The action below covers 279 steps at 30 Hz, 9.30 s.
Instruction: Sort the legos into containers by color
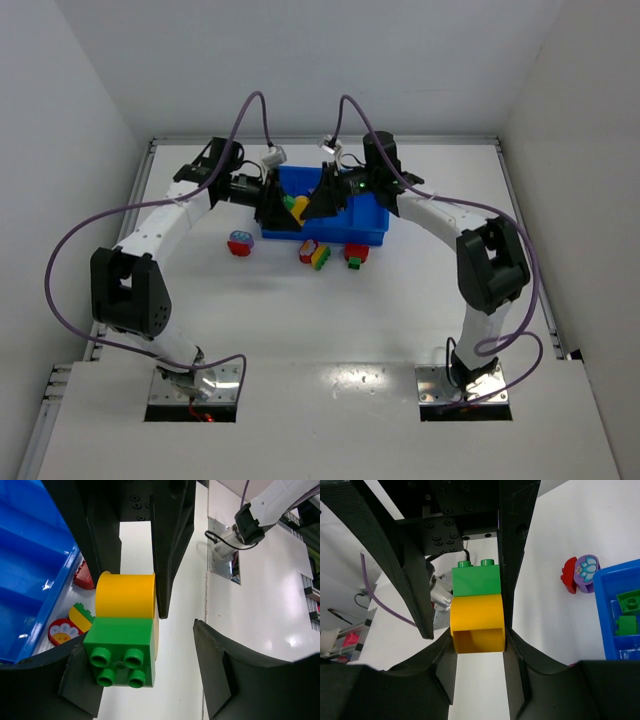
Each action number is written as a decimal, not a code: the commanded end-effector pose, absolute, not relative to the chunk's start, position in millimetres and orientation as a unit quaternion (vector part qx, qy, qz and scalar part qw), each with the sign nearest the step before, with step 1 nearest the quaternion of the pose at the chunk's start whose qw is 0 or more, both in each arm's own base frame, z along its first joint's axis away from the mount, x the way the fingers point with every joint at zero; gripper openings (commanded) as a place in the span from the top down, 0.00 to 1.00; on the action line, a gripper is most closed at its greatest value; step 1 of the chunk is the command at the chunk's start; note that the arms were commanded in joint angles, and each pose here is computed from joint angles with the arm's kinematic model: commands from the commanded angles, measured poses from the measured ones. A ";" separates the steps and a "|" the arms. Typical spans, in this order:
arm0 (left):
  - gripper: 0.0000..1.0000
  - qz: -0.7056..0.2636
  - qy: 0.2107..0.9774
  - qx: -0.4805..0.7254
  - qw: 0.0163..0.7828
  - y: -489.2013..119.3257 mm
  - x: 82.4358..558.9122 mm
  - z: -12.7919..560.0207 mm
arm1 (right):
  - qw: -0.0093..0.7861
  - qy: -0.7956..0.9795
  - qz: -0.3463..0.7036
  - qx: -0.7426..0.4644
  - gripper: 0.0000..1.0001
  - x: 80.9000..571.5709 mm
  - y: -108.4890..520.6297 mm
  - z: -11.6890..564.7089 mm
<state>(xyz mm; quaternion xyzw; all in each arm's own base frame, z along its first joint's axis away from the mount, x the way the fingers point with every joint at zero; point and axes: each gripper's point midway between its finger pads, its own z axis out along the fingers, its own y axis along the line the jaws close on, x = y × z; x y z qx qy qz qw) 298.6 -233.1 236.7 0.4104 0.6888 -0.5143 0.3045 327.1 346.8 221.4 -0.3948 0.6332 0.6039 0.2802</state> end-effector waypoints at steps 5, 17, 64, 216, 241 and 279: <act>0.32 -0.509 0.670 0.421 0.338 -226.9 297.3 259.5 | 0.335 0.600 0.583 -0.433 0.98 326.3 335.1 250.1; 0.50 -0.518 0.663 0.415 0.346 -225.9 319.6 271.7 | 0.336 0.595 0.576 -0.448 0.98 319.8 331.5 246.5; 0.31 -0.541 0.663 0.390 0.339 -213.7 324.2 268.7 | 0.333 0.605 0.572 -0.443 0.98 328.7 330.3 238.7; 0.33 -0.127 0.916 0.116 0.362 -377.2 306.5 62.9 | 0.507 0.858 -0.027 -0.075 0.28 338.5 30.8 189.7; 0.38 -0.147 0.923 0.087 0.346 -385.2 333.4 40.6 | 0.490 0.868 0.005 -0.079 0.28 332.7 33.9 174.9; 1.00 -0.195 0.836 0.292 0.421 -334.4 280.7 127.5 | 0.443 0.844 0.258 -0.159 0.13 307.2 118.5 188.9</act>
